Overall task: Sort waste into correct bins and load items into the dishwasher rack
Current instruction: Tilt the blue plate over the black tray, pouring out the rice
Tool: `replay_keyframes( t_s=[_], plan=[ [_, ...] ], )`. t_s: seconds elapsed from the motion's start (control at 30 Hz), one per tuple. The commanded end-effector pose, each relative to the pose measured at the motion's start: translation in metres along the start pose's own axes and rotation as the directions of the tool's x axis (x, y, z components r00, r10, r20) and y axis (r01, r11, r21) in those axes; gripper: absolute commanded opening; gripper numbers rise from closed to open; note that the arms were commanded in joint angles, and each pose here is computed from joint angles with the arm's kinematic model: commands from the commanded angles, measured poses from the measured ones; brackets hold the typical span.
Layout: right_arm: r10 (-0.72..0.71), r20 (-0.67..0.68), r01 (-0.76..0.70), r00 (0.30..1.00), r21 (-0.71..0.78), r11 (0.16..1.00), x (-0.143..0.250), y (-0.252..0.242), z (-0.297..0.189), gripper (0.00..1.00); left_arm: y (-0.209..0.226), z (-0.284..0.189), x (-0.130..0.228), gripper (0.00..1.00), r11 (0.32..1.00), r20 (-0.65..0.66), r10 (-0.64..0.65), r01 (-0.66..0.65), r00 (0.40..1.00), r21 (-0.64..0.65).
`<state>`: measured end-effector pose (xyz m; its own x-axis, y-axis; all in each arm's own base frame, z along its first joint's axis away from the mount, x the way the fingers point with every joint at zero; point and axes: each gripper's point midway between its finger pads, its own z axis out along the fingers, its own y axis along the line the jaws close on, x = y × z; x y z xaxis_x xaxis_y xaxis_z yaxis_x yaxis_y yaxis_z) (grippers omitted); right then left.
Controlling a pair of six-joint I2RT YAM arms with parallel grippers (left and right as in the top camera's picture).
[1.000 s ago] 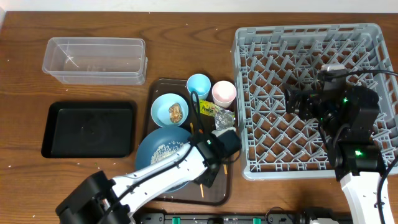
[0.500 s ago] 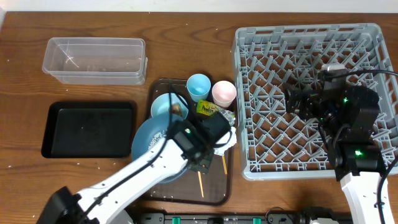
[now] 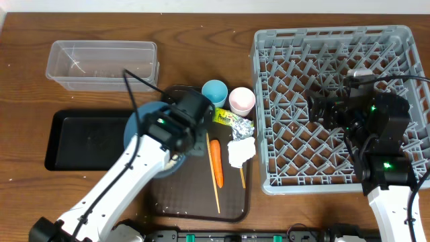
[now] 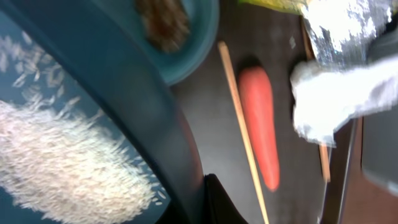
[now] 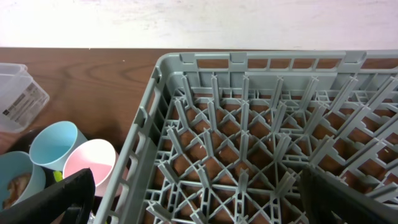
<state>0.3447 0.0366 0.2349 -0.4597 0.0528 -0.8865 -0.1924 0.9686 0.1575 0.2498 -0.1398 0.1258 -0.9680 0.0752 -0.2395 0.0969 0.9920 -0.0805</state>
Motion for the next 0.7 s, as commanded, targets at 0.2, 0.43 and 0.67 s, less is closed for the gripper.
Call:
replay_keyframes(
  t_s=[0.2,0.43,0.67],
  plan=[
    [0.006,0.013,-0.006,1.0,0.0,1.0,-0.008,0.002,-0.002,0.99,0.044,-0.021,-0.057,0.06,0.995,0.174,-0.103,0.104,0.979,0.003],
    [0.006,0.011,-0.006,1.0,0.0,1.0,-0.007,0.002,-0.002,0.99,0.073,-0.029,-0.088,0.06,0.982,0.257,-0.181,0.158,0.949,0.108],
    [0.007,0.005,-0.007,1.0,0.001,1.0,-0.006,0.002,-0.002,0.99,0.102,-0.043,-0.11,0.06,0.947,0.315,-0.269,0.191,0.91,0.257]
  ],
)
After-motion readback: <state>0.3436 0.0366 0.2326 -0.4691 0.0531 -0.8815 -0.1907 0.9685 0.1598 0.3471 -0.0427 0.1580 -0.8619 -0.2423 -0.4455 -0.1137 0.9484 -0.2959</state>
